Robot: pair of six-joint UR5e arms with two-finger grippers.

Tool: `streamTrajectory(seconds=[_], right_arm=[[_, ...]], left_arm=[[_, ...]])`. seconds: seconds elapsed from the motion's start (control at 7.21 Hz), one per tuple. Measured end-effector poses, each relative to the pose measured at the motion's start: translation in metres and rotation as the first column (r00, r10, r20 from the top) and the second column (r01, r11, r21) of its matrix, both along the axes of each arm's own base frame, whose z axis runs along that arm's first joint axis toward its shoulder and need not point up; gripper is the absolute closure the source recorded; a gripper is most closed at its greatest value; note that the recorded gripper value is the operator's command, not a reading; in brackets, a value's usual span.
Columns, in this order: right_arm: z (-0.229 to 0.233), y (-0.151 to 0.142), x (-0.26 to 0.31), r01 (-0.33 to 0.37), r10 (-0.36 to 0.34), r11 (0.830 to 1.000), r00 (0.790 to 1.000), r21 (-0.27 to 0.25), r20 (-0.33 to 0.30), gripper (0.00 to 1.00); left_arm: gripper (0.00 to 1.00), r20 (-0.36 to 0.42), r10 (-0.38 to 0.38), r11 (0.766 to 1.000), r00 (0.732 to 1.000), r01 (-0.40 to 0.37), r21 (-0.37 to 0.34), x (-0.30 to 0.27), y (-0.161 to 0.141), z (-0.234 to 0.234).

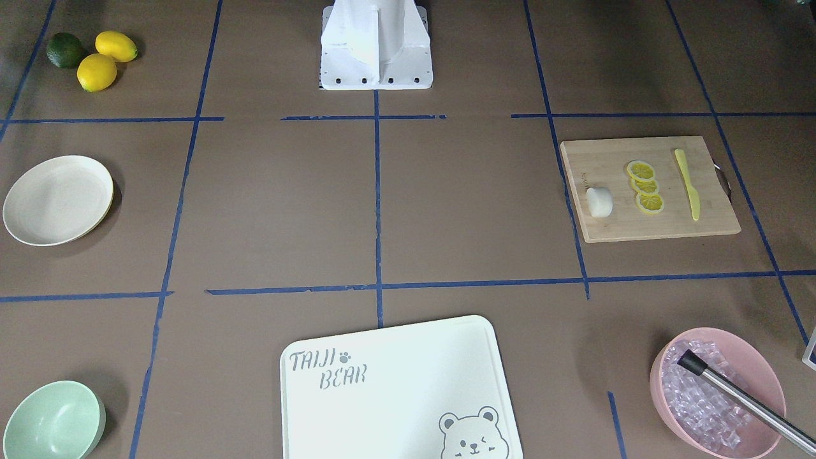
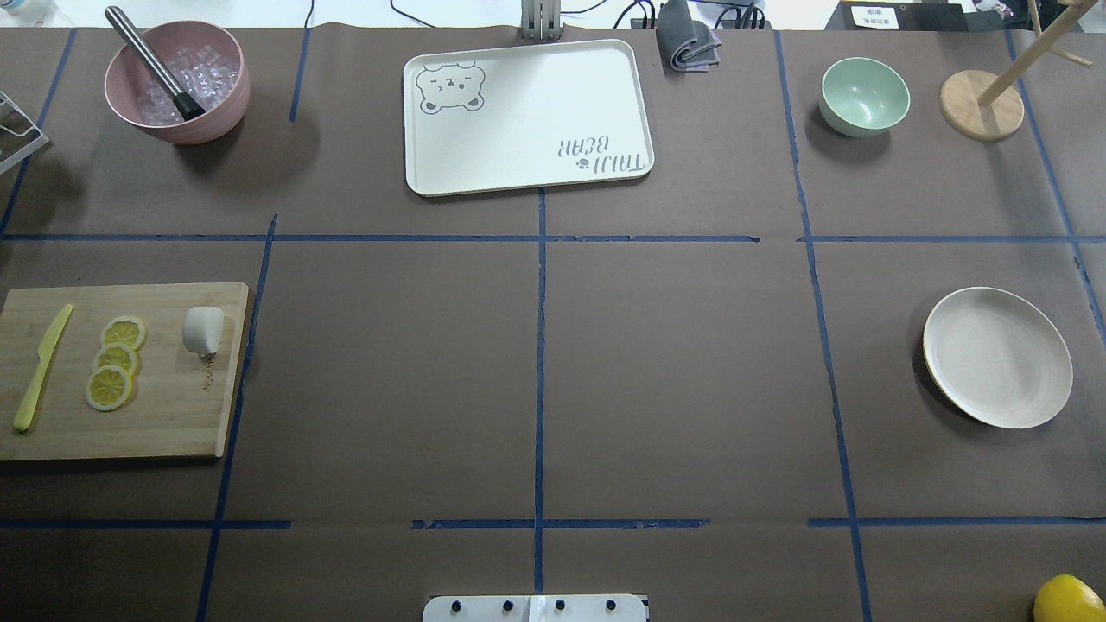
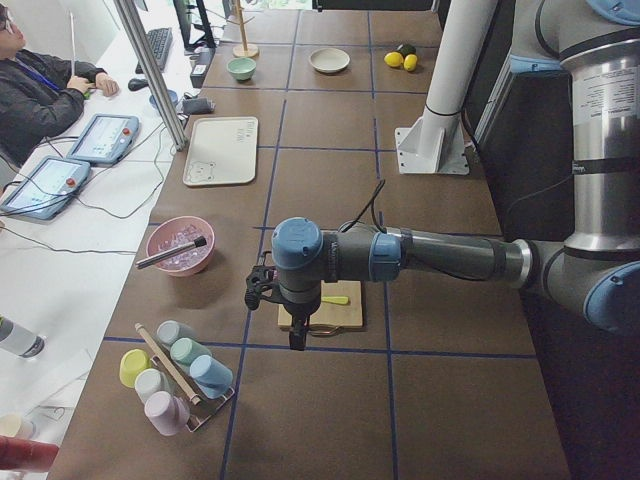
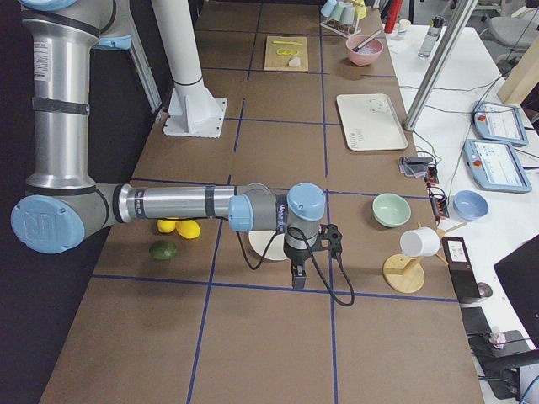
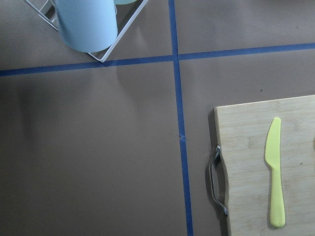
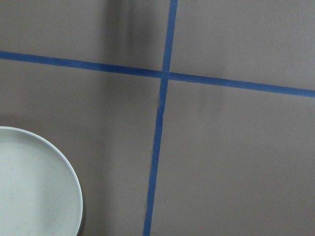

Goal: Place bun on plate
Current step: 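Reach the right gripper toward the rim of the white plate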

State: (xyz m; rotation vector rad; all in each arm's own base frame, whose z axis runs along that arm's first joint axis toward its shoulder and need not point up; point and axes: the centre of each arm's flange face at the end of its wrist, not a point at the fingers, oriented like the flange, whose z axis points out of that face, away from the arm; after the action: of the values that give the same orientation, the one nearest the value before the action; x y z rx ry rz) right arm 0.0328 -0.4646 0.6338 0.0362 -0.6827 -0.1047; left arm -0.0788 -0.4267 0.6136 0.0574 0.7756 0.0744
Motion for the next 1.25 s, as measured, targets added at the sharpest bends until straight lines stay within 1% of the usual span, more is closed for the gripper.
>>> streamTrajectory(seconds=[0.14,0.28,0.42,0.55,0.69,0.97,1.11,1.25], right_arm=[[-0.002,0.0,0.0,0.001,-0.001,1.0,1.0,0.019,0.002,0.0],[-0.004,-0.002,-0.003,0.006,-0.006,0.998,1.0,0.059,0.006,0.0],[-0.005,-0.003,-0.011,0.022,-0.024,0.995,1.0,0.095,0.018,0.01],[0.0,-0.005,-0.024,0.035,-0.041,0.993,0.998,0.116,0.047,0.01],[0.008,-0.001,-0.041,0.029,-0.039,0.992,0.996,0.121,0.079,0.01],[0.026,0.018,-0.092,-0.033,0.015,0.993,0.988,0.116,0.151,0.02],[0.044,0.029,-0.118,-0.045,0.023,0.992,0.982,0.116,0.185,0.02],[0.068,0.041,-0.135,-0.038,0.012,0.992,0.979,0.12,0.205,0.14]], left_arm=[[0.0,0.0,0.0,1.0,1.0,0.0,0.0,0.0,0.0,0.0],[0.0,0.0,0.0,1.0,1.0,0.0,-0.001,0.0,0.0,0.0],[0.0,0.0,-0.001,1.0,1.0,0.001,-0.002,0.0,0.0,0.0],[0.0,-0.001,-0.001,1.0,1.0,0.001,-0.002,0.0,0.0,0.0],[0.0,-0.001,-0.001,1.0,1.0,0.001,-0.002,0.0,0.0,0.0],[0.0,-0.001,-0.001,1.0,1.0,0.001,0.001,0.0,0.0,-0.001],[0.0,-0.001,-0.001,1.0,1.0,0.001,0.003,0.0,0.0,-0.001],[0.0,-0.001,-0.001,1.0,1.0,0.001,0.005,0.0,0.0,-0.001]])
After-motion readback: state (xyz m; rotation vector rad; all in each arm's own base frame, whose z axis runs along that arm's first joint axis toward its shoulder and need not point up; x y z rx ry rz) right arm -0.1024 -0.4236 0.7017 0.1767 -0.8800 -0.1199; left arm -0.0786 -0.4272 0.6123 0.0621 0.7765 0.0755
